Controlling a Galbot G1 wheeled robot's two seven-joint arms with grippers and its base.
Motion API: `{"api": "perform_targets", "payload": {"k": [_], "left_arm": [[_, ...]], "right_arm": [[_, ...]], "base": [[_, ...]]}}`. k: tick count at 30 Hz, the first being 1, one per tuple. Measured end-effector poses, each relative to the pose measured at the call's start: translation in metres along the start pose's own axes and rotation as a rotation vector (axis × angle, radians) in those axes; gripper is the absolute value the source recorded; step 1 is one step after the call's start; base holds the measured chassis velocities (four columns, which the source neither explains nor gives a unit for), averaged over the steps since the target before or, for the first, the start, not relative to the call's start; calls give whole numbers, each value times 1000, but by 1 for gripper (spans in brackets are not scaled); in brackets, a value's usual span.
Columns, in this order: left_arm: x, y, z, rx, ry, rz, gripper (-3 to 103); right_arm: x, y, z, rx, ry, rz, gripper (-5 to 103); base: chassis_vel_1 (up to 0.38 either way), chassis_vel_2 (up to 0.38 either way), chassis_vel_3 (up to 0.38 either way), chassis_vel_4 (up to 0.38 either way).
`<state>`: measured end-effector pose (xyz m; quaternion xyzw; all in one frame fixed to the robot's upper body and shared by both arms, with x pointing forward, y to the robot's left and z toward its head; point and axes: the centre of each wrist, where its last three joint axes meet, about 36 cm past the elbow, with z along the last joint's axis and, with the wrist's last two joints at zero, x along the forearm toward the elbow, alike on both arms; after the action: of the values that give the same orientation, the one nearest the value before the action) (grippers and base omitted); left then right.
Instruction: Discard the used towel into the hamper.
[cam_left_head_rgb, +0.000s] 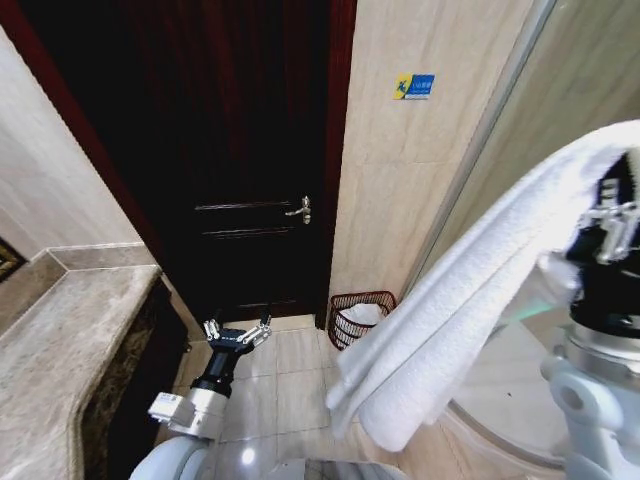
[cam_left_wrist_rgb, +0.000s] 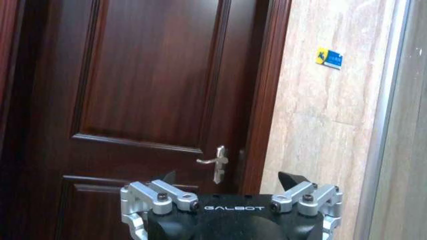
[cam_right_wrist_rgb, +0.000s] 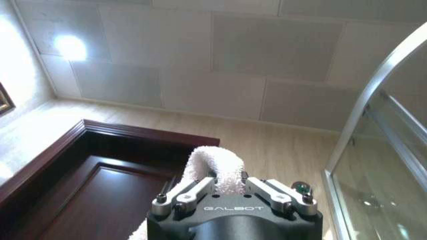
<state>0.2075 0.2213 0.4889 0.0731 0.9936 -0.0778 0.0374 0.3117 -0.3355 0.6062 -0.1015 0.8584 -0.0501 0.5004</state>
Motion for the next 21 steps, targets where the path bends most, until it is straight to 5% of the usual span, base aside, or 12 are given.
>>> {"api": "perform_targets", "payload": {"k": [21], "left_arm": [[0, 0, 0, 0, 0, 0, 100]], "right_arm": [[-20, -8, 40, -23, -2, -21, 8]], "base": [[-9, 8, 10, -9]]}}
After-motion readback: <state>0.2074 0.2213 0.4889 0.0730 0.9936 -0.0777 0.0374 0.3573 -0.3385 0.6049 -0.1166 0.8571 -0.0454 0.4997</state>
